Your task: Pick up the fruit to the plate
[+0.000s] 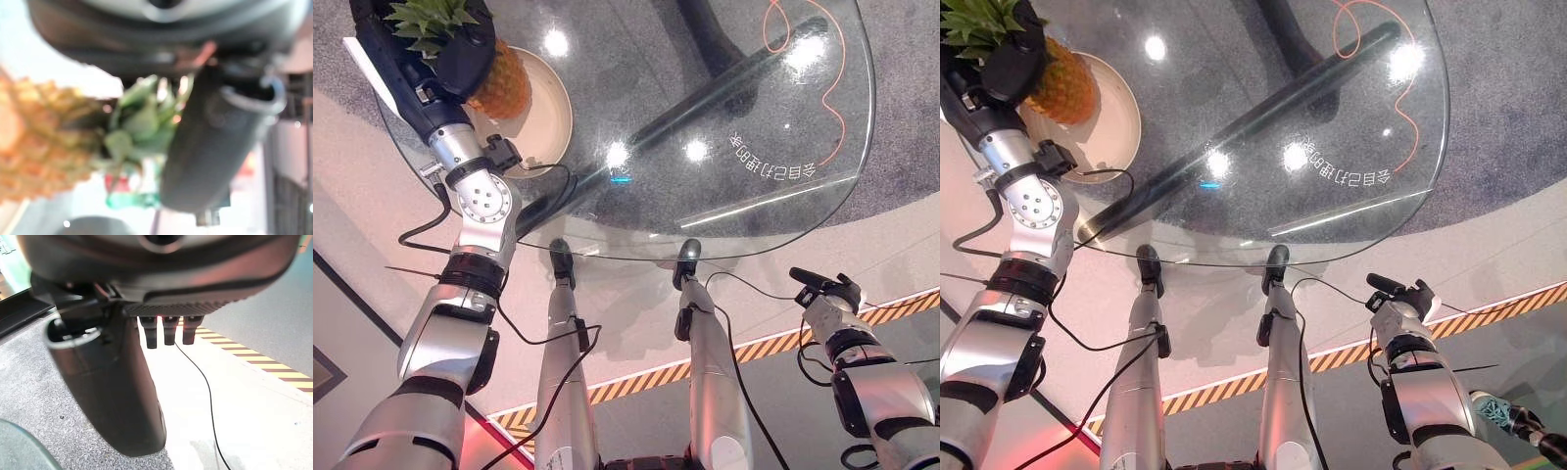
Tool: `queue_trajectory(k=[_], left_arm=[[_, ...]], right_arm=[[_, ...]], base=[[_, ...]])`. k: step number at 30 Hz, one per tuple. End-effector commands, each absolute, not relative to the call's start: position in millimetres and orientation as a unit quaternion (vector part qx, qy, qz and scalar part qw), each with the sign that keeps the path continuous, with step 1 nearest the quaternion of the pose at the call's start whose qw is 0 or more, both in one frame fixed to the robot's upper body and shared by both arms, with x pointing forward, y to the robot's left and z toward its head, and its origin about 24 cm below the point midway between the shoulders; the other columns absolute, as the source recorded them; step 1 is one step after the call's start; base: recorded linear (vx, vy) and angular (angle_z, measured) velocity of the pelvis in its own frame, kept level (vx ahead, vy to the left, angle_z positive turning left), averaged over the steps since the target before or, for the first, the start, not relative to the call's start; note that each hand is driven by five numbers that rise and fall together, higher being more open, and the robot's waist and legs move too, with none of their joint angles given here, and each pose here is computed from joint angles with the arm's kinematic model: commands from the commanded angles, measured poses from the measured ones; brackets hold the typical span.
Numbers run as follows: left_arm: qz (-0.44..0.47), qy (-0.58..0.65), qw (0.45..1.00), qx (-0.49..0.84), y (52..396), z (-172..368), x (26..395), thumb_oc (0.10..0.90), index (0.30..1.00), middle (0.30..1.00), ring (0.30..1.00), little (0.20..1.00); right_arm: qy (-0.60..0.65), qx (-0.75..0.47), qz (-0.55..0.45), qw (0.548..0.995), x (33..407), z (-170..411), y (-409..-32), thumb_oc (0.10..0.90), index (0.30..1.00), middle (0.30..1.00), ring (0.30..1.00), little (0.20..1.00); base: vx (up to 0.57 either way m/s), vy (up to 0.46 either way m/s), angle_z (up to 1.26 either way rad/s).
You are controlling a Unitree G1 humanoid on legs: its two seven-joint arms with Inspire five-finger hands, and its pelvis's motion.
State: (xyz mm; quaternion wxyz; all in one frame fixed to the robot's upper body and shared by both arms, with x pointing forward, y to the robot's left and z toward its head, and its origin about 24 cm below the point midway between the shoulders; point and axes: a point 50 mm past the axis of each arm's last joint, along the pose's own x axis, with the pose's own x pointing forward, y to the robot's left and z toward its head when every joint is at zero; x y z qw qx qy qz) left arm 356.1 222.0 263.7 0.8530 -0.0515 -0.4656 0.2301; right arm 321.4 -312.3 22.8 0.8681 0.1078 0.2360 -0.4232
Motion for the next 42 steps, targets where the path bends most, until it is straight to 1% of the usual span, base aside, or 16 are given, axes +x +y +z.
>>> queue_trajectory(k=[1,6,7,8,42], left_arm=[[0.194,-0.585,0.783,-0.083,221,308,332,0.737,0.846,0.846,0.846,0.837],[0.175,-0.583,0.789,-0.085,216,298,330,0.751,0.858,0.858,0.858,0.851],[0.172,-0.582,0.790,-0.086,214,295,330,0.764,0.869,0.869,0.869,0.864],[0.170,-0.582,0.791,-0.085,214,293,329,0.800,0.900,0.900,0.900,0.900],[0.128,-0.555,0.817,-0.091,212,258,316,0.800,0.900,0.900,0.900,0.900]], right_arm=[[0.253,0.073,-0.494,0.829,293,9,-338,0.800,0.900,0.900,0.900,0.900],[0.253,0.077,-0.498,0.826,291,8,-340,0.800,0.900,0.900,0.900,0.900],[0.252,0.077,-0.499,0.826,291,9,-339,0.800,0.900,0.900,0.900,0.900],[0.253,0.077,-0.499,0.825,291,8,-339,0.800,0.900,0.900,0.900,0.900],[0.259,0.093,-0.509,0.815,280,-2,-342,0.800,0.900,0.900,0.900,0.900]], base=[[0.00,0.000,0.00],[0.00,0.000,0.00],[0.00,0.000,0.00],[0.00,0.000,0.00],[0.00,-0.002,0.01]])
